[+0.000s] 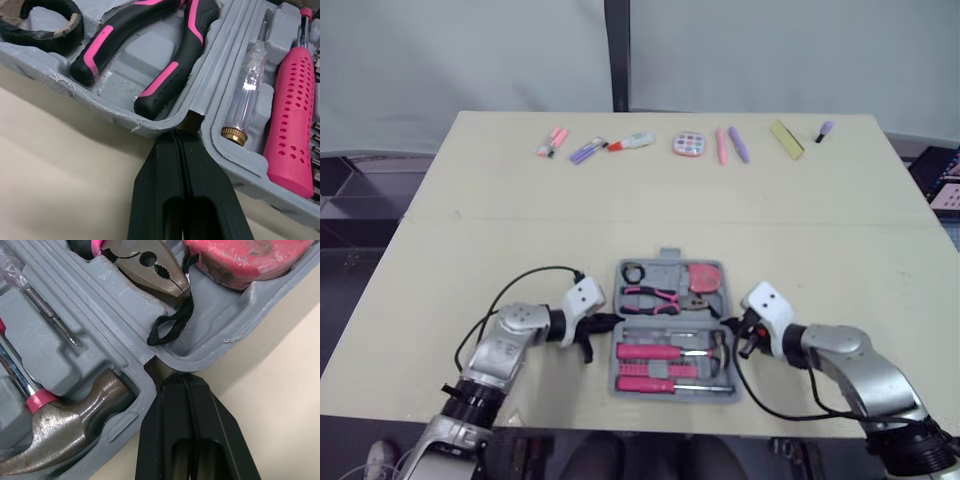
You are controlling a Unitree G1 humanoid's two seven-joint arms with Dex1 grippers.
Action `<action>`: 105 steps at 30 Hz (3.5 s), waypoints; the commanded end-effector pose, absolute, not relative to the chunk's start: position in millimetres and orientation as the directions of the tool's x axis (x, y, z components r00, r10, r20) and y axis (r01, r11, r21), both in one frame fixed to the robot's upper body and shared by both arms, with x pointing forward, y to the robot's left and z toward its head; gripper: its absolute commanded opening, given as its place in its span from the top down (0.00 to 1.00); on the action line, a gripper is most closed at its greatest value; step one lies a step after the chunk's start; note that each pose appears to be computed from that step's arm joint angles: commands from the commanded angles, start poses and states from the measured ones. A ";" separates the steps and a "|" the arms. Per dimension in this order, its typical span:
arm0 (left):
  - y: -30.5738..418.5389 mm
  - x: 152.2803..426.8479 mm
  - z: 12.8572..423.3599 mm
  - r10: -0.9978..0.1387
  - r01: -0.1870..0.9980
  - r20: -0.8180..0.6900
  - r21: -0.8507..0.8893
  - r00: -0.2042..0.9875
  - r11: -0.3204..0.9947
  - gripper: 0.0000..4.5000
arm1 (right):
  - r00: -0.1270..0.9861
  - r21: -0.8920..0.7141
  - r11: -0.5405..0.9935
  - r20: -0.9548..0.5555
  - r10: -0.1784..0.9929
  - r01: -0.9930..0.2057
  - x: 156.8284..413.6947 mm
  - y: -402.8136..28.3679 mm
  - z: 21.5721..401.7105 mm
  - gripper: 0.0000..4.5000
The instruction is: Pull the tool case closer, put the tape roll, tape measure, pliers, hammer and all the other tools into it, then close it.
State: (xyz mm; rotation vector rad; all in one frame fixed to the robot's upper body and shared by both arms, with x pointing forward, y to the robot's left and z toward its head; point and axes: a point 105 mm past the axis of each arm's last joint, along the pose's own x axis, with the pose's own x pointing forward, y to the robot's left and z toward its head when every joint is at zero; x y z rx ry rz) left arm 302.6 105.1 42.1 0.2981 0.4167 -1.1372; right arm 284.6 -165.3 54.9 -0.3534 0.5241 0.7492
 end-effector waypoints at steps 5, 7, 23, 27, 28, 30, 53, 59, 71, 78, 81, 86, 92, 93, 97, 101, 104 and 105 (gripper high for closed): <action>84.1 282.9 44.8 -0.857 0.949 -0.433 -0.011 0.279 0.314 1.00 | 0.532 -0.079 0.582 -0.518 0.670 -0.809 263.1 -132.6 67.2 0.99; 84.4 280.1 44.6 -0.858 0.949 -0.433 -0.017 0.277 0.315 1.00 | 0.529 -0.075 0.581 -0.519 0.671 -0.811 260.6 -131.7 66.9 0.99; 85.9 265.1 41.8 -0.857 0.945 -0.440 -0.051 0.270 0.323 1.00 | 0.498 -0.039 0.570 -0.538 0.680 -0.821 248.3 -130.4 63.1 0.99; 87.6 263.0 41.8 -0.855 0.943 -0.442 -0.055 0.271 0.327 1.00 | 0.491 -0.033 0.566 -0.541 0.683 -0.823 246.5 -129.7 62.5 0.99; 87.9 262.4 41.8 -0.855 0.943 -0.443 -0.056 0.271 0.328 1.00 | 0.491 -0.033 0.566 -0.541 0.683 -0.824 246.2 -129.6 62.6 0.99; 88.3 261.2 41.6 -0.854 0.942 -0.444 -0.058 0.271 0.330 1.00 | 0.489 -0.030 0.565 -0.542 0.684 -0.824 245.4 -129.3 62.4 0.99; 90.5 253.4 38.8 -0.851 0.941 -0.455 -0.072 0.263 0.330 1.00 | 0.487 -0.032 0.563 -0.544 0.683 -0.826 246.1 -129.4 62.6 0.99; 93.9 255.5 38.5 -0.843 0.936 -0.460 -0.063 0.280 0.345 1.00 | 0.486 -0.033 0.562 -0.547 0.682 -0.826 245.8 -130.7 62.4 0.99; 158.6 281.3 45.9 -0.737 0.861 -0.494 0.052 0.462 0.506 1.00 | 0.576 -0.105 0.645 -0.576 0.581 -0.757 253.4 -177.9 69.3 0.99; 168.9 265.2 93.7 -0.833 0.899 -0.358 0.045 0.421 0.436 1.00 | 0.636 -0.067 0.706 -0.499 0.588 -0.705 262.3 -195.6 90.5 0.99; 156.0 242.4 106.3 -0.891 0.943 -0.318 0.029 0.323 0.332 1.00 | 0.657 -0.022 0.729 -0.453 0.602 -0.684 270.2 -195.9 96.0 0.99; 136.2 210.1 101.8 -0.940 0.975 -0.260 0.063 0.223 0.213 1.00 | 0.670 0.057 0.744 -0.392 0.630 -0.666 284.0 -189.9 97.9 0.99; 114.0 192.8 74.6 -0.948 0.987 -0.277 0.099 0.153 0.130 1.00 | 0.672 0.147 0.739 -0.329 0.663 -0.657 298.7 -179.7 104.9 0.99; 110.8 191.3 71.2 -0.951 0.987 -0.272 0.100 0.148 0.125 1.00 | 0.667 0.168 0.734 -0.321 0.672 -0.659 299.4 -177.5 106.0 0.99; 104.4 186.8 53.7 -0.946 0.990 -0.301 0.108 0.120 0.091 1.00 | 0.632 0.285 0.709 -0.323 0.705 -0.645 298.1 -172.1 105.3 0.83; 106.7 187.7 43.0 -0.939 0.989 -0.319 0.111 0.130 0.099 1.00 | 0.616 0.367 0.693 -0.320 0.720 -0.620 298.4 -169.5 104.8 0.42; 106.5 187.1 41.3 -0.939 0.990 -0.320 0.099 0.126 0.099 1.00 | 0.631 0.410 0.695 -0.301 0.715 -0.591 306.1 -171.4 104.9 0.06; 106.6 187.3 40.8 -0.938 0.990 -0.323 0.097 0.127 0.101 1.00 | 0.640 0.411 0.703 -0.304 0.706 -0.580 309.4 -172.9 103.2 0.02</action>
